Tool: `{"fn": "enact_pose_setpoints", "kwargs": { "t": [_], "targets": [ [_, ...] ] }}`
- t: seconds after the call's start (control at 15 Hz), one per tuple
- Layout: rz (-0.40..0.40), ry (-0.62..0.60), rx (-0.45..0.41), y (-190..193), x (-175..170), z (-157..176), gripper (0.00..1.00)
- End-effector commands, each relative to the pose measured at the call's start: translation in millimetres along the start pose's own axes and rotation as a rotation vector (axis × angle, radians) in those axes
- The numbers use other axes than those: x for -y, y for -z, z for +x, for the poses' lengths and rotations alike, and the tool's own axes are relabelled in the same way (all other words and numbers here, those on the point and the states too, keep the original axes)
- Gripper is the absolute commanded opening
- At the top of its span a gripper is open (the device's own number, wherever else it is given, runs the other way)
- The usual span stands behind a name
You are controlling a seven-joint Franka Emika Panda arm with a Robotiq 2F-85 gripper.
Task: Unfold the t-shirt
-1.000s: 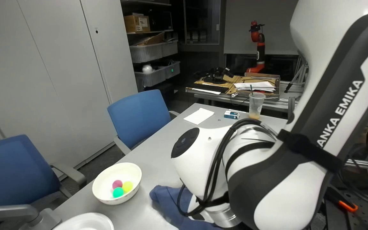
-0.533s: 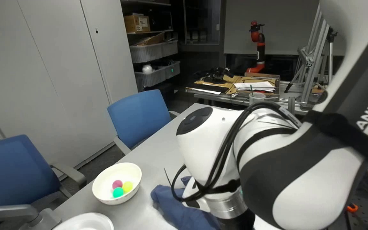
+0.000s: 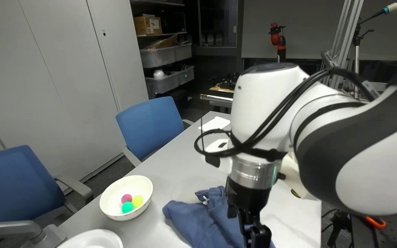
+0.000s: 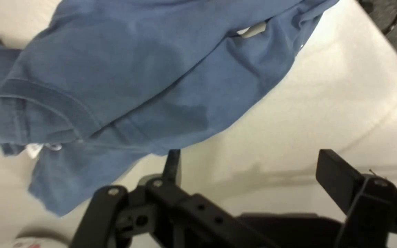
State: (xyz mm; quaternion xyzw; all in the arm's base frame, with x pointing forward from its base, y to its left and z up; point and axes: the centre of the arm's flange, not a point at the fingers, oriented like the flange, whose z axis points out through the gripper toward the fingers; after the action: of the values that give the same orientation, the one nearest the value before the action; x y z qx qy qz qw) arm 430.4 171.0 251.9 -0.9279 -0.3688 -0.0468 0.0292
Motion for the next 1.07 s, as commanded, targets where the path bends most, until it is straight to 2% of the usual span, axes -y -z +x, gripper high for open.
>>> {"fn": "enact_pose_setpoints", "kwargs": {
  "t": [0.0,0.13,0.33,0.67,0.93,1.0],
  "targets": [
    [-0.089,-0.099,-0.16,58.2,-22.8,-28.2,1.0],
    [-0.11,-0.165,-0.208,82.5,-39.4,-34.0,1.0],
    [-0.125,-0.234,-0.187,116.1,-53.1,-45.2,1.0],
    [-0.151,-0.351,-0.21,164.1,-48.1,-73.7,1.0],
    [-0.124,-0.45,-0.222,174.6,-45.4,-102.5,1.0],
    [-0.134,-0.41,-0.211,163.2,-60.1,-79.7,1.0]
  ]
}}
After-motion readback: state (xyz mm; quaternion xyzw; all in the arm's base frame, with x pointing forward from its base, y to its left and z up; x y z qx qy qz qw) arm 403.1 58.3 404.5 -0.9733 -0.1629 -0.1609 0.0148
